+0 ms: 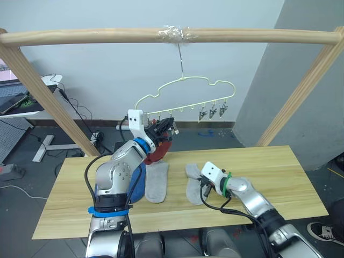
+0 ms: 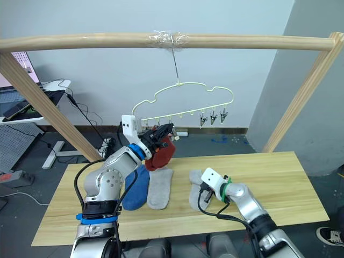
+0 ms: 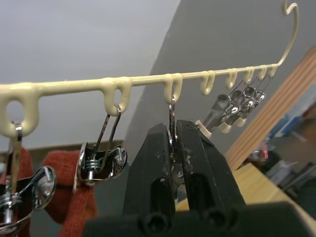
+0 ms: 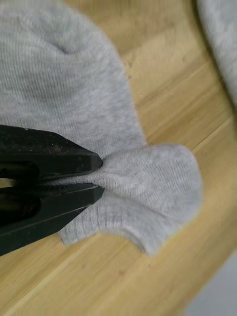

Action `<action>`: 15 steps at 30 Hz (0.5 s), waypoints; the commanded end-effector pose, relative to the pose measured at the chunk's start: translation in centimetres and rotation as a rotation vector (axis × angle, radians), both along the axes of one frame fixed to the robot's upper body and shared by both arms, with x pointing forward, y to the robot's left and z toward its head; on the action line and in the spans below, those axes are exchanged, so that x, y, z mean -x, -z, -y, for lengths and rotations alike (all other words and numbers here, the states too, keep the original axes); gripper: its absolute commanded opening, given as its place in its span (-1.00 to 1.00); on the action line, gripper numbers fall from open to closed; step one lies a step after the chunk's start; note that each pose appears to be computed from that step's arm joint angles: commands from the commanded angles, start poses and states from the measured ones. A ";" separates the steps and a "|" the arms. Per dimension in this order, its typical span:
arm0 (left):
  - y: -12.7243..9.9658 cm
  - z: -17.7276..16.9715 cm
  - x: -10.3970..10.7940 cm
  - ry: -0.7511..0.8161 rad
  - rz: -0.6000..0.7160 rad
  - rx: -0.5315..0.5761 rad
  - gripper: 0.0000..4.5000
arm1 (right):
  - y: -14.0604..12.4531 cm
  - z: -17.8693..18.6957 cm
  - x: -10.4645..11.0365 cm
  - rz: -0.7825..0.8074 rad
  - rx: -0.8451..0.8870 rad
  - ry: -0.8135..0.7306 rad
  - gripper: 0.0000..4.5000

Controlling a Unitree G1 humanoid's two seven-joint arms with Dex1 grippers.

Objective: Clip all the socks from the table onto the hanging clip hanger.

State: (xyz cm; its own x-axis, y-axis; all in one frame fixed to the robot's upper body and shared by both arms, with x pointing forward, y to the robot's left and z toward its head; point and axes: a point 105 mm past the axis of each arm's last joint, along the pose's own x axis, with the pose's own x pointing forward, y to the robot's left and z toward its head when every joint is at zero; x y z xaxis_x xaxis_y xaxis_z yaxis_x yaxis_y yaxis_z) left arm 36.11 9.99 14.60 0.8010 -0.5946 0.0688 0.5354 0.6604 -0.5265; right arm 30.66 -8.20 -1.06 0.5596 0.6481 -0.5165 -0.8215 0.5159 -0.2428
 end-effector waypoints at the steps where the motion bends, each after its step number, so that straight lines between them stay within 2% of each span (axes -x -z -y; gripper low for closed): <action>1: 0.2 -0.3 0.0 0.020 -0.107 0.122 -1.00 | -5.0 -0.5 0.4 0.145 -0.068 -0.053 -0.99; 3: 0.3 -0.6 -0.4 0.006 -0.180 0.209 -1.00 | -6.8 -0.5 1.2 0.202 -0.087 -0.063 -0.99; 7: 0.4 -0.8 -0.7 0.003 -0.264 0.307 -1.00 | -9.4 -0.7 2.1 0.294 -0.121 -0.055 -0.99; 10: 0.6 -0.5 -0.6 0.016 -0.289 0.296 -1.00 | -10.9 -1.0 2.5 0.361 -0.156 -0.046 -0.99; 15: 0.2 0.0 -0.4 0.055 -0.300 0.347 -1.00 | -12.2 -1.8 2.7 0.433 -0.189 -0.041 -0.99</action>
